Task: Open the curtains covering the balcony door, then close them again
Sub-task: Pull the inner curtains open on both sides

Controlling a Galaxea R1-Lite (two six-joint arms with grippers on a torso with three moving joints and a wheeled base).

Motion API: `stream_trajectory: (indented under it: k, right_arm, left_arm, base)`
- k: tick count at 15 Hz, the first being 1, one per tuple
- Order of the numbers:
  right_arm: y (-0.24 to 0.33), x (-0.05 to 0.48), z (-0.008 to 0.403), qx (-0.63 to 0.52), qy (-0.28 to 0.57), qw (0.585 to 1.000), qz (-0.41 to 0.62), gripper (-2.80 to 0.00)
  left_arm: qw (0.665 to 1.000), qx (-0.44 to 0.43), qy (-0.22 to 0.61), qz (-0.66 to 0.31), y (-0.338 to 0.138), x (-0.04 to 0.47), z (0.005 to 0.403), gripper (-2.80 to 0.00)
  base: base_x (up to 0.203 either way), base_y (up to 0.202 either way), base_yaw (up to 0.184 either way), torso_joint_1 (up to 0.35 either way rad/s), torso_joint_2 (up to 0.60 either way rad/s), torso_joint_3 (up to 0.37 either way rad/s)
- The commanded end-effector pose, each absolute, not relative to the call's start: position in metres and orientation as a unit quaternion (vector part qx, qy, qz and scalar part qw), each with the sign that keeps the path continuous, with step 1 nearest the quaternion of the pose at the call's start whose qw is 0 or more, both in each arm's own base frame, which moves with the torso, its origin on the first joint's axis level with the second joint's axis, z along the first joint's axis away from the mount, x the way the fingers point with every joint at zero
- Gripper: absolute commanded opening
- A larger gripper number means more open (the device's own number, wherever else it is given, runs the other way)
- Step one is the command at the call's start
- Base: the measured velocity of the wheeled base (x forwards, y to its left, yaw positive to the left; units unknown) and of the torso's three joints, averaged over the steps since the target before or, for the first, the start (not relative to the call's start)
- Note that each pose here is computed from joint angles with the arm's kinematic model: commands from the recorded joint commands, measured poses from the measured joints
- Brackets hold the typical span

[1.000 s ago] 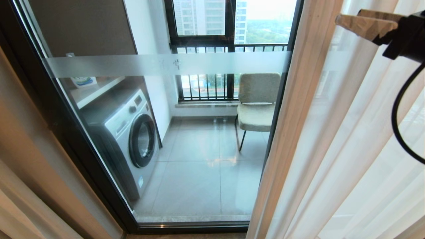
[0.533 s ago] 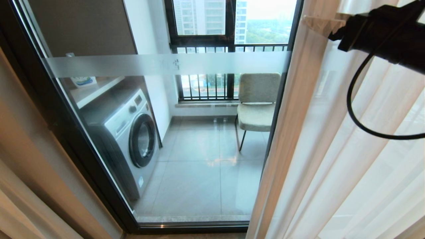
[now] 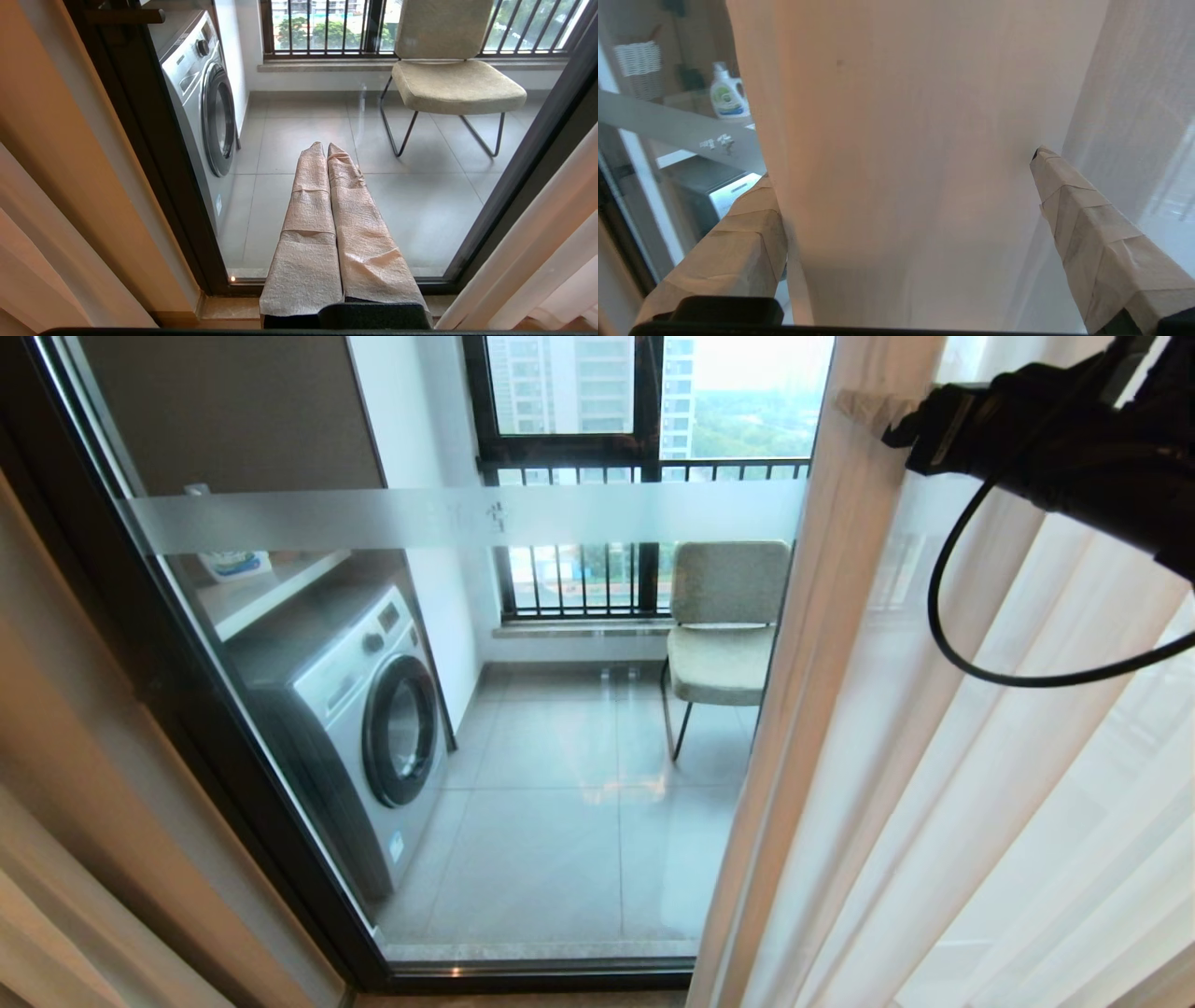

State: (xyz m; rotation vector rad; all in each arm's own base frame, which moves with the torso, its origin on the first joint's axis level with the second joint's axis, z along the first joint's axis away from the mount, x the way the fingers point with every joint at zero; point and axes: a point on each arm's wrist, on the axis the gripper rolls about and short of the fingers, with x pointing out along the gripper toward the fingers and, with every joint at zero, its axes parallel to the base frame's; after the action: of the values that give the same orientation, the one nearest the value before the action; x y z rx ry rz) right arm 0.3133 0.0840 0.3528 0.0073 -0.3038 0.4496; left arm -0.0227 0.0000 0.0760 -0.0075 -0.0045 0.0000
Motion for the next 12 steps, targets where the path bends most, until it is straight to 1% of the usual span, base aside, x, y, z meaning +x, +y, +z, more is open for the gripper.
stream_trajectory:
  k: [1,7,12]
  right_arm:
    - [0.085,0.316,0.352,0.005,-0.151,0.966,0.209,0.0]
    - [0.098,0.325,0.364,0.013,-0.175,0.961,0.213,0.0]
    - [0.107,0.333,0.359,0.017,-0.171,0.967,0.187,0.0]
  left_arm:
    - [1.0,-0.004,-0.003,0.0,0.0,-0.023,0.076,-2.8]
    - [1.0,-0.004,-0.003,0.0,0.0,-0.023,0.076,-2.8]
    - [1.0,-0.004,-0.003,0.0,0.0,-0.023,0.076,-2.8]
  base:
    - [0.0,0.0,0.0,0.0,0.0,0.0]
    - [0.0,0.0,0.0,0.0,0.0,0.0]
    - [0.0,0.0,0.0,0.0,0.0,0.0]
